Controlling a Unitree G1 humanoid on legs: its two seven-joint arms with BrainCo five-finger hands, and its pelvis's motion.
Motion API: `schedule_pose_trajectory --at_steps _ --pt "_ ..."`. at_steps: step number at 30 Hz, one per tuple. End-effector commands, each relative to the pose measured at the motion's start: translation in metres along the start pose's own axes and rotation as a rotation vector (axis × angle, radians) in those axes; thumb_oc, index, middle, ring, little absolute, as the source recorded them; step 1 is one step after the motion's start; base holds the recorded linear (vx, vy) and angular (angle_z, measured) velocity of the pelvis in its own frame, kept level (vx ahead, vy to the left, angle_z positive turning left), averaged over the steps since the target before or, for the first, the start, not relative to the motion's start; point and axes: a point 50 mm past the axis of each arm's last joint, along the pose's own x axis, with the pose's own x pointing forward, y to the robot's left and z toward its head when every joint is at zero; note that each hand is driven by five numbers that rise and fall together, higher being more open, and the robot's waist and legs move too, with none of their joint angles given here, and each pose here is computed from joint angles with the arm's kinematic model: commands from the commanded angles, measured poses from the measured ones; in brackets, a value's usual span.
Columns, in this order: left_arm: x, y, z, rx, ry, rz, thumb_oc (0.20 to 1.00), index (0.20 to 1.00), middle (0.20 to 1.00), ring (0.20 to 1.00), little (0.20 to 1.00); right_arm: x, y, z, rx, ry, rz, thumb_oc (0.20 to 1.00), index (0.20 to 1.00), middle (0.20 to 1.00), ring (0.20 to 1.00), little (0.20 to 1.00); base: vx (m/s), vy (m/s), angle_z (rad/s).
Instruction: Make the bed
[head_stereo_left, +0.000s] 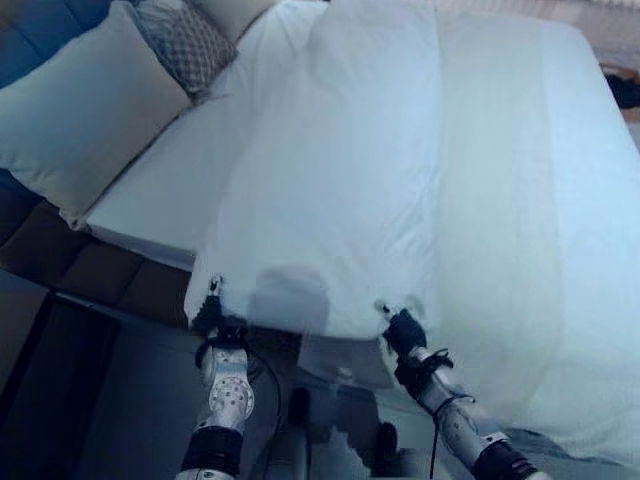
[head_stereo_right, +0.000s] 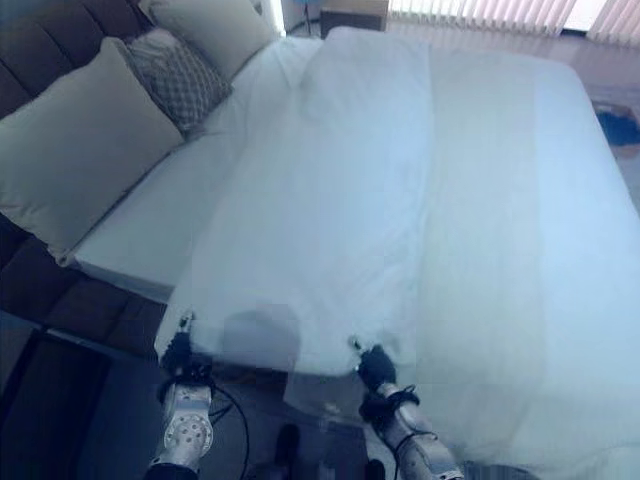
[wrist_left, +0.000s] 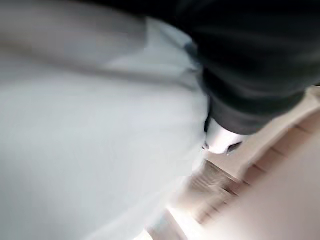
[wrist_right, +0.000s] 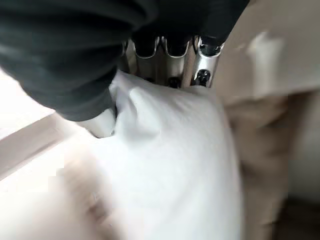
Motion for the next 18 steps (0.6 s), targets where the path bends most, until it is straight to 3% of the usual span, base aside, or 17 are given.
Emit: schedule_pose_trajectory --at_steps 1,3,6,18 --pt "0.008 0.037 0.067 0.142 -0.269 0.137 0.200 0.200 0.200 0.200 0.200 -0.007 -0.010 -0.025 -0.058 0.119 -0.044 0.200 0.200 0.200 0.200 0.200 -0.02 0.088 0.01" --pt "0.009 0.037 0.067 0.142 -0.269 0.137 0.200 0.200 0.200 0.200 0.200 -0.007 -0.010 -0.025 -0.058 0.118 -0.044 0.200 0.200 0.200 0.200 0.200 0.01 0.085 0.02" --pt "0.019 0.042 0.060 0.405 -0.213 0.160 0.200 0.200 0.200 0.200 0.200 0.010 0.000 -0.037 -0.176 0.229 -0.007 0.200 0.200 0.200 0.200 0.200 0.05 0.271 0.08" --pt "0.034 0.025 0.093 0.467 -0.340 0.183 0.200 0.200 0.200 0.200 0.200 0.036 0.035 -0.002 0.017 0.065 -0.016 0.200 0.200 0.200 0.200 0.200 0.04 0.155 -0.06"
